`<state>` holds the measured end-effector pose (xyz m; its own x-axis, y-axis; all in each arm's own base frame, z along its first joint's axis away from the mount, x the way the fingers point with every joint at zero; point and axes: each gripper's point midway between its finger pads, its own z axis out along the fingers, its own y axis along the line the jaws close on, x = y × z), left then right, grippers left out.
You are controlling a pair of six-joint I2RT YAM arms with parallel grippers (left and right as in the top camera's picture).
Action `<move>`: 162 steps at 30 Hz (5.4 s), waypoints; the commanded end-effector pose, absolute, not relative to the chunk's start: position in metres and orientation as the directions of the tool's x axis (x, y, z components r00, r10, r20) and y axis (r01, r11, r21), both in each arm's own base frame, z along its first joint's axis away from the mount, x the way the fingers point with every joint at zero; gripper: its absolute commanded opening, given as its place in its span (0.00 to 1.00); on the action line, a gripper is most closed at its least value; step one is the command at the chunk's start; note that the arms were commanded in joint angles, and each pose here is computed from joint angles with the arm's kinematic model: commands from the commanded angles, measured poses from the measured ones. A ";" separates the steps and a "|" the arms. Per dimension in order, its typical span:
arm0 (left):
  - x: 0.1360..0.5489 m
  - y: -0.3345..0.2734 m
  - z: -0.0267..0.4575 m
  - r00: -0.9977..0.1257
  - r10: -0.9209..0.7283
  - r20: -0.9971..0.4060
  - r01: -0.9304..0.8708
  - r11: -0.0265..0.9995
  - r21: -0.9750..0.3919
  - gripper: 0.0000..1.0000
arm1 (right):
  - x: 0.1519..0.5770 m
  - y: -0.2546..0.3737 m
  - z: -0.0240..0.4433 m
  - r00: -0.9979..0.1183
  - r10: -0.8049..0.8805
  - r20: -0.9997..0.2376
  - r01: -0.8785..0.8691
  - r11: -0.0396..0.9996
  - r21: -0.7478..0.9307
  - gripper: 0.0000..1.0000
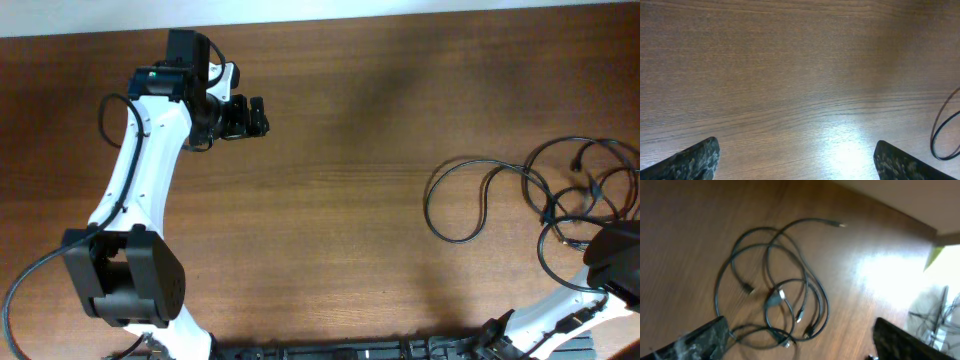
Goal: Untangle cables
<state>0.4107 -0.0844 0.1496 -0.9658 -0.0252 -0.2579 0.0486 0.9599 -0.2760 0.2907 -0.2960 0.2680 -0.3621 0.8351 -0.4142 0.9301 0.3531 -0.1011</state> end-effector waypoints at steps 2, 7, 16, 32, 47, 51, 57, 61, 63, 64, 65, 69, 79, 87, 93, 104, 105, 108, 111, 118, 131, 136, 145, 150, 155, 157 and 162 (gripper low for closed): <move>0.410 -0.086 0.155 -0.962 -0.024 -0.273 0.054 0.960 -0.276 0.99 | 0.335 -0.231 0.256 -0.593 0.759 -0.268 0.766 0.635 0.104 0.89; 0.410 -0.085 0.155 -0.962 -0.024 -0.273 0.054 0.960 -0.275 0.99 | 0.347 -0.148 0.226 -0.809 0.581 -0.093 0.575 0.814 0.084 0.88; 0.410 -0.085 0.155 -0.962 -0.024 -0.273 0.054 0.960 -0.275 0.99 | 0.336 -0.018 0.101 -0.956 0.223 0.194 0.254 0.954 0.158 0.89; 0.410 -0.085 0.155 -0.962 -0.024 -0.273 0.054 0.960 -0.275 0.99 | 0.362 0.056 -0.004 -0.944 0.327 0.041 0.276 0.717 0.640 0.47; 0.410 -0.085 0.155 -0.962 -0.024 -0.273 0.054 0.960 -0.275 0.99 | 0.370 0.058 -0.002 -0.845 0.503 0.183 0.490 0.590 0.642 0.04; 0.410 -0.085 0.155 -0.962 -0.024 -0.272 0.054 0.960 -0.275 0.99 | 0.423 0.071 0.069 -0.910 0.413 -0.040 0.126 0.368 0.921 0.04; 0.409 -0.085 0.155 -0.963 -0.024 -0.270 0.054 0.960 -0.275 0.99 | 0.477 -0.045 0.167 -0.724 0.640 -0.257 -0.128 0.240 0.962 0.04; 0.409 -0.085 0.155 -0.963 -0.024 -0.270 0.053 0.960 -0.275 0.99 | 0.454 -0.166 0.246 -0.443 0.821 -0.361 -0.274 0.259 0.926 0.04; 0.409 -0.085 0.155 -0.963 -0.024 -0.270 0.054 0.960 -0.275 0.99 | 0.435 -0.205 0.243 -0.399 0.864 -0.306 -0.223 0.232 0.947 0.04; 0.409 -0.085 0.155 -0.963 -0.024 -0.270 0.053 0.960 -0.276 0.99 | 0.427 -0.213 0.234 -0.422 0.869 -0.260 -0.178 0.202 0.963 0.04; 0.409 -0.085 0.155 -0.963 -0.024 -0.270 0.054 0.960 -0.275 0.99 | 0.424 -0.214 0.227 -0.440 0.866 -0.237 -0.154 0.187 0.970 0.04; 0.409 -0.085 0.155 -0.963 -0.024 -0.268 0.053 0.960 -0.276 0.99 | 0.428 -0.203 0.182 -0.496 0.863 -0.099 -0.008 0.109 0.994 0.05; 0.408 -0.085 0.155 -0.964 -0.024 -0.265 0.052 0.960 -0.276 0.99 | 0.477 -0.155 0.179 -0.524 0.841 -0.135 0.031 0.178 0.984 0.19; 0.408 -0.085 0.155 -0.964 -0.024 -0.265 0.052 0.960 -0.276 0.99 | 0.522 -0.091 0.194 -0.647 0.688 -0.328 0.156 0.541 0.827 0.96; 0.408 -0.086 0.155 -0.964 -0.024 -0.266 0.053 0.960 -0.276 0.99 | 0.499 -0.027 0.160 -0.860 0.105 -0.499 0.015 0.983 0.182 0.99; 0.408 -0.086 0.155 -0.964 -0.023 -0.265 0.053 0.960 -0.276 0.99 | 0.467 0.071 0.074 -0.937 -0.249 -0.246 -0.195 0.955 -0.223 0.64; 0.408 -0.086 0.155 -0.964 -0.023 -0.265 0.053 0.960 -0.276 0.99 | 0.464 0.069 0.063 -0.947 -0.240 -0.215 -0.188 0.953 -0.236 0.64; 0.408 -0.086 0.155 -0.964 -0.023 -0.265 0.053 0.960 -0.276 0.99 | 0.459 0.070 0.040 -0.957 -0.242 -0.162 -0.199 0.949 -0.243 0.63; 0.408 -0.086 0.155 -0.964 -0.023 -0.265 0.053 0.960 -0.276 0.99 | 0.455 0.070 0.018 -0.968 -0.221 -0.120 -0.187 0.952 -0.241 0.60; 0.408 -0.086 0.155 -0.964 -0.023 -0.265 0.053 0.960 -0.276 0.99 | 0.443 0.050 -0.006 -0.990 -0.128 -0.058 -0.100 0.933 -0.345 0.39; 0.408 -0.086 0.155 -0.964 -0.023 -0.265 0.053 0.960 -0.276 0.99 | 0.392 -0.099 -0.009 -0.944 0.329 -0.001 0.286 0.818 -0.499 0.04; 0.408 -0.086 0.155 -0.964 -0.023 -0.266 0.053 0.960 -0.276 0.99 | 0.363 -0.154 -0.014 -0.865 0.499 0.054 0.427 0.789 -0.442 0.04; 0.418 -0.084 0.158 -0.951 -0.011 -0.309 0.073 0.963 -0.260 0.99 | 0.428 -0.122 0.104 -0.855 0.483 -0.191 0.501 0.864 -0.056 0.45; 0.430 -0.074 0.159 -0.930 0.023 -0.366 0.097 0.978 -0.187 0.99 | 0.449 -0.057 0.187 -0.898 0.284 -0.337 0.187 0.938 0.292 0.99; 0.471 -0.046 0.176 -0.849 0.013 -0.528 0.034 0.999 -0.029 0.99 | 0.450 -0.001 0.194 -0.925 0.133 -0.356 0.006 0.942 0.335 0.99; 0.465 -0.026 0.173 -0.861 0.014 -0.508 -0.026 0.997 0.071 0.99 | 0.444 0.012 0.183 -0.943 0.037 -0.331 -0.014 0.988 0.152 0.99; 0.401 0.001 0.147 -0.970 -0.014 -0.244 -0.049 0.989 0.137 0.99 | 0.422 0.052 0.175 -0.967 -0.037 -0.254 -0.050 0.998 0.043 0.99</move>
